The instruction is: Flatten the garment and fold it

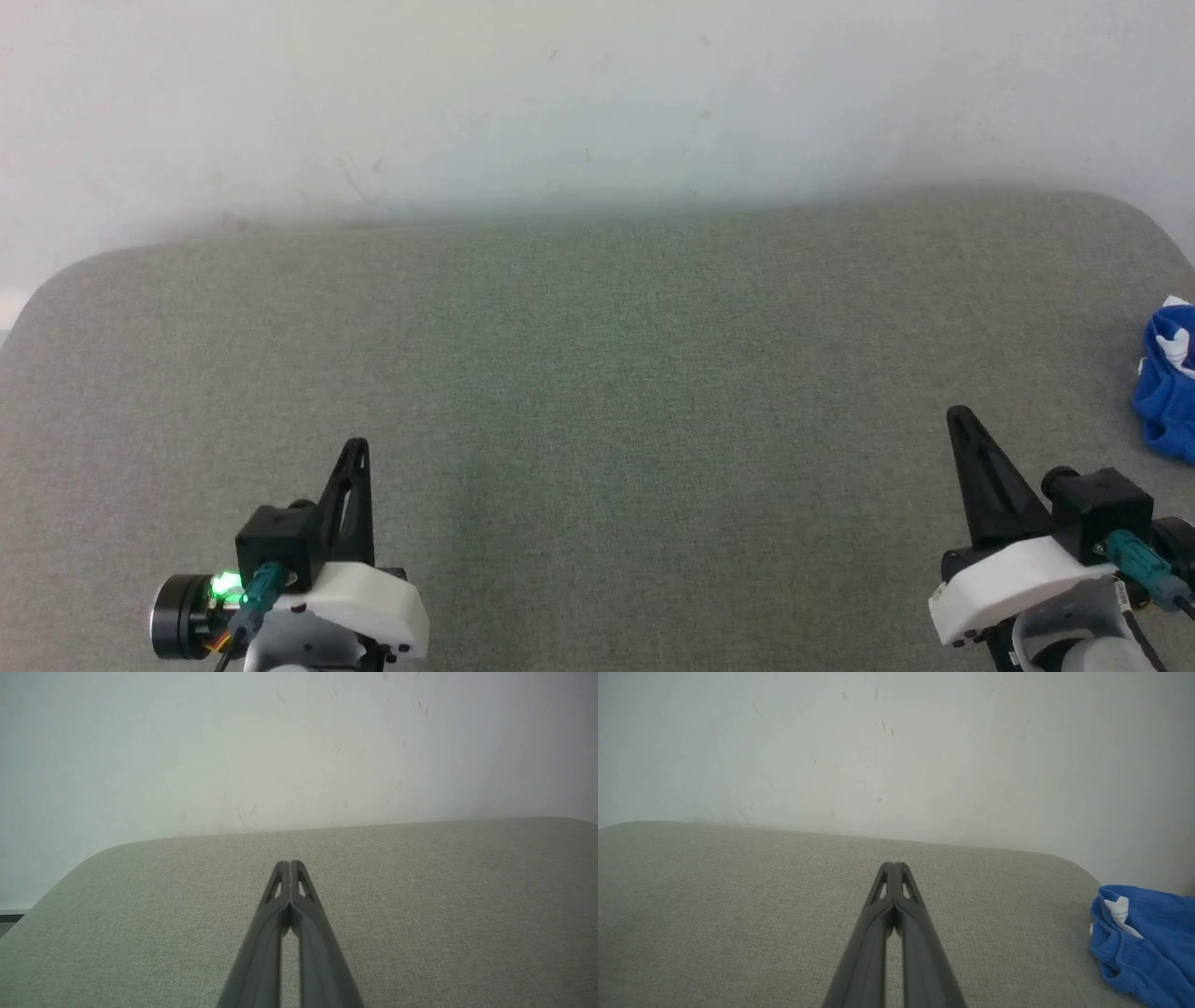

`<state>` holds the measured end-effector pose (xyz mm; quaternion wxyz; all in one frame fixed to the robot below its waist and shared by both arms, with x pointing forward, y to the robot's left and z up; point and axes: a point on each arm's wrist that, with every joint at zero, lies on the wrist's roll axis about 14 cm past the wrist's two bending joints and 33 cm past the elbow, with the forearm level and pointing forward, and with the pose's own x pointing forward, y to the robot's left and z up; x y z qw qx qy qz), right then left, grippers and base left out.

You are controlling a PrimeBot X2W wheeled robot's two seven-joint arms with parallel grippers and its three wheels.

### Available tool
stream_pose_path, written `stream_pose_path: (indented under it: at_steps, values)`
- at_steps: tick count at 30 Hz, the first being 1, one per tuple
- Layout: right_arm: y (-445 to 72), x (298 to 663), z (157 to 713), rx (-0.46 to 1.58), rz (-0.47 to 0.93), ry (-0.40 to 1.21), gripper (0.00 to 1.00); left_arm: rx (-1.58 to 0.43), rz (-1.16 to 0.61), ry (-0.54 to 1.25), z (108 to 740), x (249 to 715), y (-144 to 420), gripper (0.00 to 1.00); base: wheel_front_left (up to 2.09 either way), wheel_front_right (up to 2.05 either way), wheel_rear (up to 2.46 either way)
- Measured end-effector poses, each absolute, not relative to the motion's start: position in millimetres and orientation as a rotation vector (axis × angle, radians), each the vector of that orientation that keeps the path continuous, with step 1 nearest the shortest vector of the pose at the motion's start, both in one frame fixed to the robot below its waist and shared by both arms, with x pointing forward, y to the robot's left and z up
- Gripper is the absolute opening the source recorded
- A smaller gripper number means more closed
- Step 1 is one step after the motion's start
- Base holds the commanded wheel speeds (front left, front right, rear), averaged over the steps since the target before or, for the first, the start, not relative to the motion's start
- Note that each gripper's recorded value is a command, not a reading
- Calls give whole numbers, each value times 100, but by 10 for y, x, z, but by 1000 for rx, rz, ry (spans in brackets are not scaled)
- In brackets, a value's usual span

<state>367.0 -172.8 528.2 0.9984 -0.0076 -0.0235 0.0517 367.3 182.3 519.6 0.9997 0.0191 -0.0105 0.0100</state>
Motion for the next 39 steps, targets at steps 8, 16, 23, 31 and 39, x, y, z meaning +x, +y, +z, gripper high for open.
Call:
stream_pose_path:
  at_steps: [8, 16, 23, 31, 39]
  values:
    - [-1713, 3670, 5266, -18, 107, -35, 0, 36, 17, -16, 5204, 3677, 1817, 0, 0, 0, 0]
    - [-1695, 3677, 5255, -31, 111, -21, 0, 41, 13, -5, 5203, 3681, 1813, 0, 0, 0, 0]
    - [-1673, 3677, 5235, -31, 116, -6, 0, 39, 10, 3, 5205, 3683, 1808, 0, 0, 0, 0]
    - [-1639, 3684, 5226, -38, 125, 6, 0, 43, 4, 10, 5207, 3686, 1794, 0, 0, 0, 0]
    - [-1612, 3685, 5213, -46, 131, 17, 0, 49, 4, 20, 5205, 3688, 1790, 0, 0, 0, 0]
